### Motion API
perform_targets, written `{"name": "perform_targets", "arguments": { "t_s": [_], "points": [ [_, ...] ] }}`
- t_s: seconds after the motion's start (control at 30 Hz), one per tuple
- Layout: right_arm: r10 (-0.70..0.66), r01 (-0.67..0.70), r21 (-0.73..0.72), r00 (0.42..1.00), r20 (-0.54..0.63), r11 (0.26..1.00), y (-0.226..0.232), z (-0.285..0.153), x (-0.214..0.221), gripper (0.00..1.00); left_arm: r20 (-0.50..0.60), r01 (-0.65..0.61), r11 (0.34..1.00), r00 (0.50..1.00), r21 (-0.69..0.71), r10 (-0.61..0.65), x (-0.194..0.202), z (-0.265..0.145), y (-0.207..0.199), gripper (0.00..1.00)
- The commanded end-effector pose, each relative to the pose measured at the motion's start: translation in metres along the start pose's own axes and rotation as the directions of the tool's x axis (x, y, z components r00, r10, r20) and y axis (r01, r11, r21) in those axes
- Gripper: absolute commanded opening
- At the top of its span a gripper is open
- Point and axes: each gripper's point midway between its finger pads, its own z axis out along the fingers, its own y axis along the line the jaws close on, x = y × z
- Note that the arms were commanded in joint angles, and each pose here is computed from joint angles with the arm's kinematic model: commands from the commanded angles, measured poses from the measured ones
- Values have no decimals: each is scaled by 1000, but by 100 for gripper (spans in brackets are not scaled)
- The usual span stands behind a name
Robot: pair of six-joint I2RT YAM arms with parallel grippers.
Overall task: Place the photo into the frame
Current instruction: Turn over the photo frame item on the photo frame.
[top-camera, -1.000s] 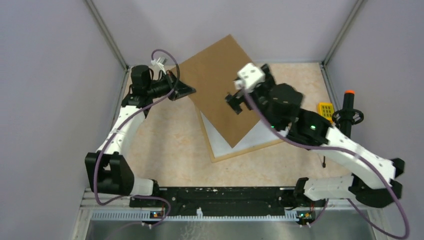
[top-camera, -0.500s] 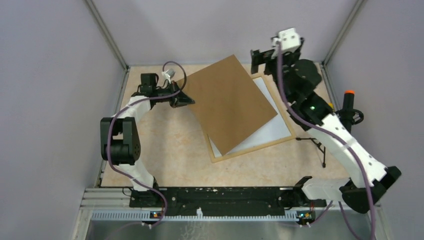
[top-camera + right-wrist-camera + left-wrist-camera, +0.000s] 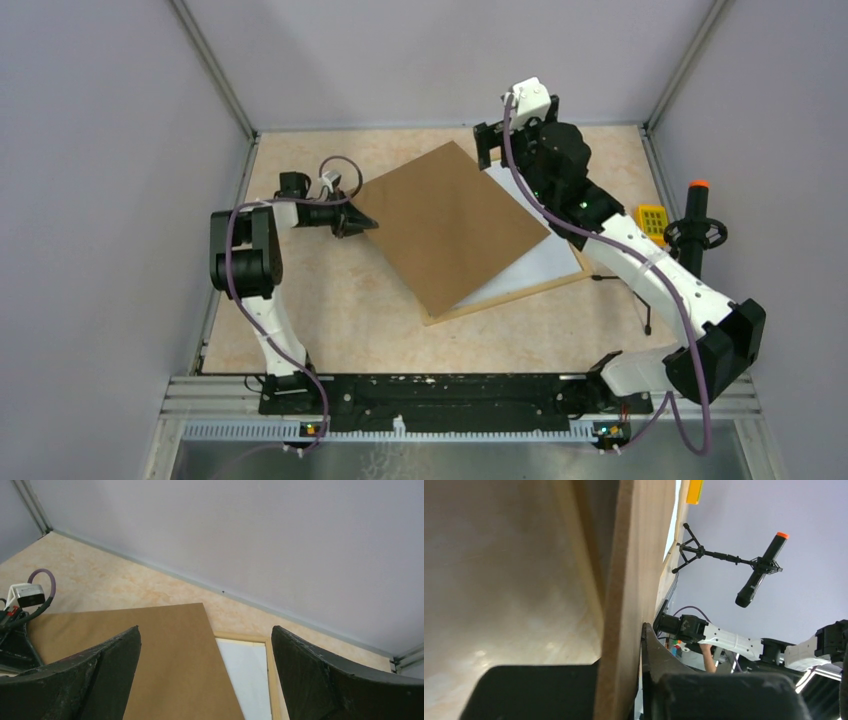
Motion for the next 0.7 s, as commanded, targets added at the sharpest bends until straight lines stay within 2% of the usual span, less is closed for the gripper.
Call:
{"name": "perform_targets", "arguments": {
  "t_s": [0.0, 0.13, 0.23, 0.3, 0.43, 0.57, 0.67],
  "points": [
    [44, -45, 20, 999, 17, 999, -5, 12, -8, 99, 41, -23, 999, 999, -44, 25, -10, -11, 33, 9],
    [60, -60, -16, 998, 19, 998, 1, 14, -6, 99, 77, 11, 998, 997, -65, -6, -14, -16, 56, 24],
    [64, -63, -26, 997, 37, 998, 2, 12, -8, 99, 115, 16, 996, 993, -86, -6, -15, -14, 65, 42],
    [64, -63, -25, 997, 39, 998, 2, 12, -7, 99, 148, 37, 993, 989, -113, -20, -13, -15, 72, 58],
    [60, -60, -17, 998, 33, 998, 0, 14, -3, 99, 269, 81, 981, 963, -179, -30, -7, -23, 74, 74],
    [60, -60, -15, 998, 30, 998, -1, 15, -2, 99, 409, 144, 974, 911, -174, -61, 29, -31, 74, 79],
    [67, -66, -22, 997, 33, 998, 0, 14, -4, 99, 449, 146, 981, 890, -126, -74, 59, -21, 70, 77]
  ]
}}
